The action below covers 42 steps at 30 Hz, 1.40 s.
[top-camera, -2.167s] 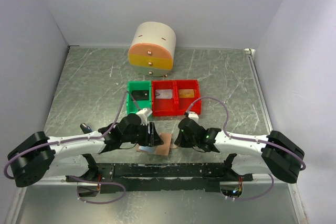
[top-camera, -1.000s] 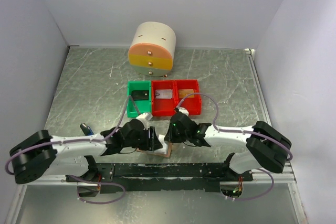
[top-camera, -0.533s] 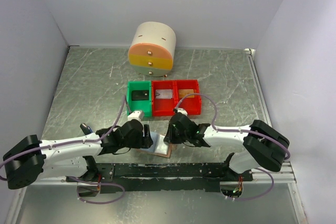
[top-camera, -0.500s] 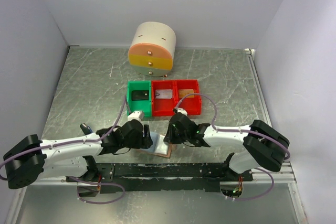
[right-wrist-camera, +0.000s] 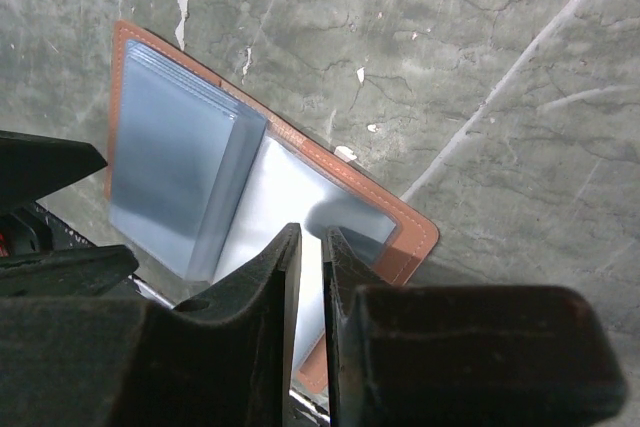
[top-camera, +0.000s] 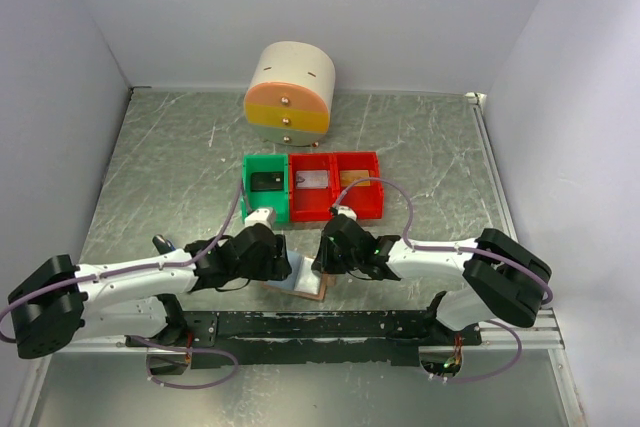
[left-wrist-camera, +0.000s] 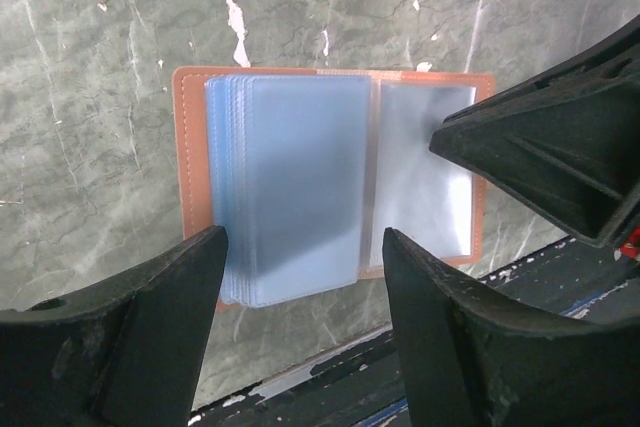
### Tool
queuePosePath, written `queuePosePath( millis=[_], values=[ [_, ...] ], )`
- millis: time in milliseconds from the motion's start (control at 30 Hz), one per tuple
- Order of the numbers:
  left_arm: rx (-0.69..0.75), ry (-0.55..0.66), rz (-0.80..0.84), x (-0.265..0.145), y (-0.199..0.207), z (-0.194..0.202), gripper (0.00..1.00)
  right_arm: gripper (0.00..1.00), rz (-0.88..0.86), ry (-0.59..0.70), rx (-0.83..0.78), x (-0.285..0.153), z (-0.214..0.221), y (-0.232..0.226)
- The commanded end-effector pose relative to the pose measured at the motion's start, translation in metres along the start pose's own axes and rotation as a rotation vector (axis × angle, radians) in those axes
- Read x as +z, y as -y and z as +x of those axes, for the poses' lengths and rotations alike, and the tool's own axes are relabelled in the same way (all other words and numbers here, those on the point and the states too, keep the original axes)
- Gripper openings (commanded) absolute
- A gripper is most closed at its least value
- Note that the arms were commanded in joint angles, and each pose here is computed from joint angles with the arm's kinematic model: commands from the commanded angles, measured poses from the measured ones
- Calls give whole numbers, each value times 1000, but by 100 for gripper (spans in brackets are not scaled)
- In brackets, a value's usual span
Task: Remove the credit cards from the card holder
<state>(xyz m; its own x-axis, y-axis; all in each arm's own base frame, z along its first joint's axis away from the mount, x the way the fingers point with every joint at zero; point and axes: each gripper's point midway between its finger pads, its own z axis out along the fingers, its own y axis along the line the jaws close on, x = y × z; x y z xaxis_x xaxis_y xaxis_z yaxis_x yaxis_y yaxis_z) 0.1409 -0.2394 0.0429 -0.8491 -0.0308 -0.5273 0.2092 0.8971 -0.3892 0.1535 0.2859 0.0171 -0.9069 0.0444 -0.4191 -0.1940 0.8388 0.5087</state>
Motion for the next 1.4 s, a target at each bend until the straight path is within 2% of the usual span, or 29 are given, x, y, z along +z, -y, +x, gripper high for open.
queuePosePath(
  millis=[0,233,667,967,1367],
  values=[
    [-10,48,-3,-13,9,-19,76,16,81,-36,-24,0,11,22],
    [0,33,80,-10,20,-13,75,16,86,-42,-28,1,11,22],
    [-5,-31,57,8,14,6,68,16,92,-36,-26,-3,10,23],
    [7,-8,242,-9,46,-1,57,16,89,-44,-20,-1,12,24],
    [32,-98,410,-1,74,20,60,17,81,13,4,-9,-1,16]
  ],
)
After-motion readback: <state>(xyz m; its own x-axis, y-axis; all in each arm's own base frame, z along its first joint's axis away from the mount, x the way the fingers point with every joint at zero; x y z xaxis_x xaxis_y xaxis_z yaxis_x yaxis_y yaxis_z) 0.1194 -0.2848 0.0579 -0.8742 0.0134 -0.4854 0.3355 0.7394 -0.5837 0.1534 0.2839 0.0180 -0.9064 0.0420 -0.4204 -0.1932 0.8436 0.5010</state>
